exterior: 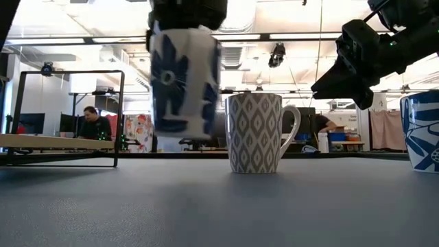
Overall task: Place coffee mugs
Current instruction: Put the patterned dark blue mug on the shelf
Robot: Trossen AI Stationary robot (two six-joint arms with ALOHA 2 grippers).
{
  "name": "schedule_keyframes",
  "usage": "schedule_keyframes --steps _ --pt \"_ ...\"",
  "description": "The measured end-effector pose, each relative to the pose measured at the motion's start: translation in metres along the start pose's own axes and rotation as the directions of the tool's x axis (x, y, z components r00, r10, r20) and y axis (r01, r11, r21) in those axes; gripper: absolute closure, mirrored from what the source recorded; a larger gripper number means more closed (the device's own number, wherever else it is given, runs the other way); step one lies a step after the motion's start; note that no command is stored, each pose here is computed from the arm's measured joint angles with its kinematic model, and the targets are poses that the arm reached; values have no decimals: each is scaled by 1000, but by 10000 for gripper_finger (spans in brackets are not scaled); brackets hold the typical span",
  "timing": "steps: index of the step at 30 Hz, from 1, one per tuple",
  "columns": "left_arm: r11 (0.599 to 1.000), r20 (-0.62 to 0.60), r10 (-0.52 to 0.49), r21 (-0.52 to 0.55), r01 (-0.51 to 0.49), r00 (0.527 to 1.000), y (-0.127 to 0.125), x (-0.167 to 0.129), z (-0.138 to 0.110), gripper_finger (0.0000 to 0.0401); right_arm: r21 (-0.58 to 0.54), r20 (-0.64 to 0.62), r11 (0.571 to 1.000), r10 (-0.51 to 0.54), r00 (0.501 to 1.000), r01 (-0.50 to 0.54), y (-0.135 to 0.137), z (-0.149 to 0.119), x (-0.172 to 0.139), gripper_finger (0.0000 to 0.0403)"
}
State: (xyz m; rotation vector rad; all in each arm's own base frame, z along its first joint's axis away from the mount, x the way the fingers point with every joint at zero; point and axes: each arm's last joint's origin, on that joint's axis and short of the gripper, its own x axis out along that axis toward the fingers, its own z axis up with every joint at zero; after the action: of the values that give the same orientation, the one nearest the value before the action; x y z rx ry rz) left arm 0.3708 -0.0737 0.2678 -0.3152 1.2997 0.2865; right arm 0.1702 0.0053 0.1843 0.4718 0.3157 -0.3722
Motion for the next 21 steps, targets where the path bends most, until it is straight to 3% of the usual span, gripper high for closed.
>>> schedule_keyframes --steps 5,16,21 --pt "1000 -27 21 -1 -21 999 17 -24 -22 394 0 0 1000 0 1000 0 0 0 0 296" --pt "995 0 -89 -51 89 996 51 -75 -83 393 0 -1 1000 -1 1000 1 0 0 0 296" --pt "997 -50 -56 -47 54 997 65 -81 -111 392 -1 -2 1000 -1 1000 1 0 0 0 296"
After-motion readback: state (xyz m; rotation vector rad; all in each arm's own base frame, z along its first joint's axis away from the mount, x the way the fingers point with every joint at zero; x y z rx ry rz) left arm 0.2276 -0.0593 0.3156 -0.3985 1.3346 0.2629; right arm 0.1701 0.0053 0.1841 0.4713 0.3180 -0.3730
